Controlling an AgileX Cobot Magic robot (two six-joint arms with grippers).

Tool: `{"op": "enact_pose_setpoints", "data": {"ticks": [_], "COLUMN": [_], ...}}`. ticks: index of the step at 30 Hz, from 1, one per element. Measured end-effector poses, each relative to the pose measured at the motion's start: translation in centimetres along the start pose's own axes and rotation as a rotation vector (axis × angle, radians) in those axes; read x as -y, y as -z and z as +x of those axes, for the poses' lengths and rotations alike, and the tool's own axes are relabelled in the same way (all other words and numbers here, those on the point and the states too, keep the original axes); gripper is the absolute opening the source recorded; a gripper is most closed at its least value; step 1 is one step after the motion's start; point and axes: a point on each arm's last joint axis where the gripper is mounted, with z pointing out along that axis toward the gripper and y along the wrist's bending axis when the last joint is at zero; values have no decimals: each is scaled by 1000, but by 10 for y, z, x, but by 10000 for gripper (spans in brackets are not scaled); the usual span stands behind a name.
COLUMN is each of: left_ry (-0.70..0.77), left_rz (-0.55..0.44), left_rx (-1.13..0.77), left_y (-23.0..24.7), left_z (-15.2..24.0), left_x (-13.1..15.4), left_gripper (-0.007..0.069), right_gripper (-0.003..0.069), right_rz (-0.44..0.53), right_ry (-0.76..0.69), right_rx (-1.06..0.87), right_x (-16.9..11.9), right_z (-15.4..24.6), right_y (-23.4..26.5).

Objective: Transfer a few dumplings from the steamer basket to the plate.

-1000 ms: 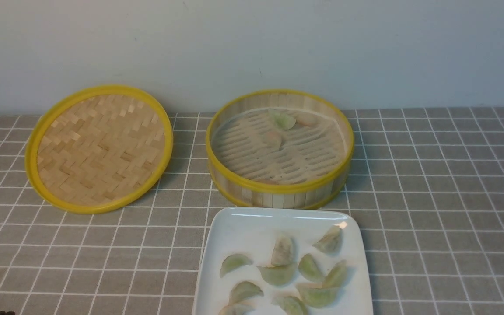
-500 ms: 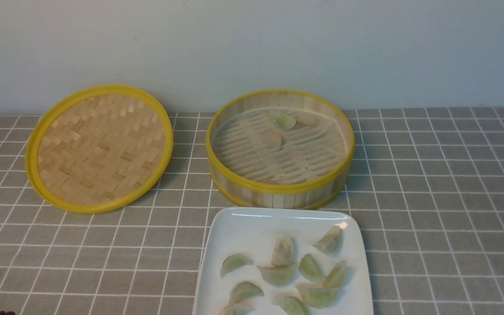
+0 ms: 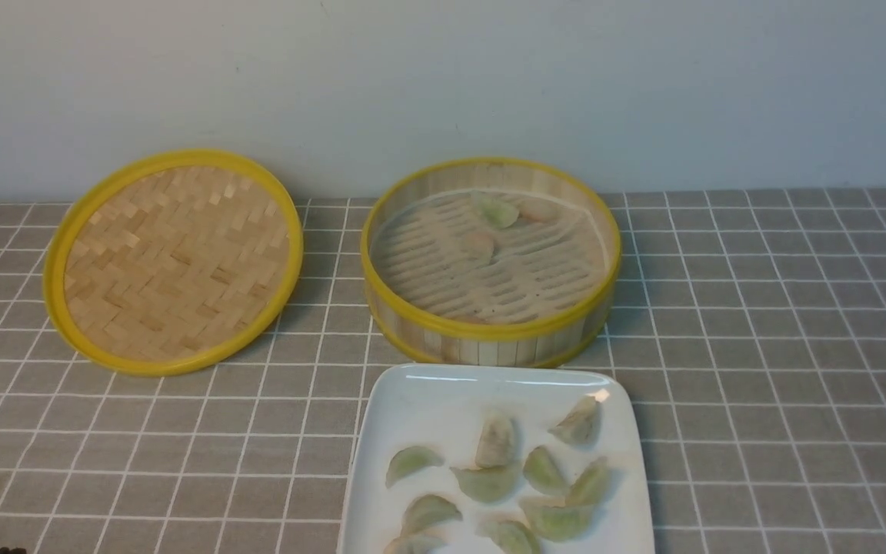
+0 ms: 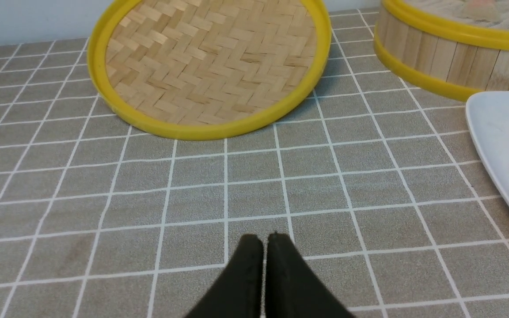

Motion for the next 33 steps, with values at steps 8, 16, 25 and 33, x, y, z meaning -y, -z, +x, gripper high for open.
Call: {"op": "enact_pose_setpoints", "data": {"ticks": [8,16,25,33], "left_ry": [0,0,0,-1], "left_rz": [0,0,-1,-2], "left_rx": [0,0,0,0], "left_y": [0,0,0,0], "left_z": [0,0,0,0], "left_x": [0,0,0,0], "left_gripper": [-5,-5,-5,-5], "right_gripper": [37,37,37,37], "right_rz": [420,550,556,557], "right_ry": [35,7,2,-5], "right_rx": [-166,-279,-296,-294], "right_x": [28,37,37,37], "right_z": [70,113,114,114], "right_y": [-3,8,8,8]}}
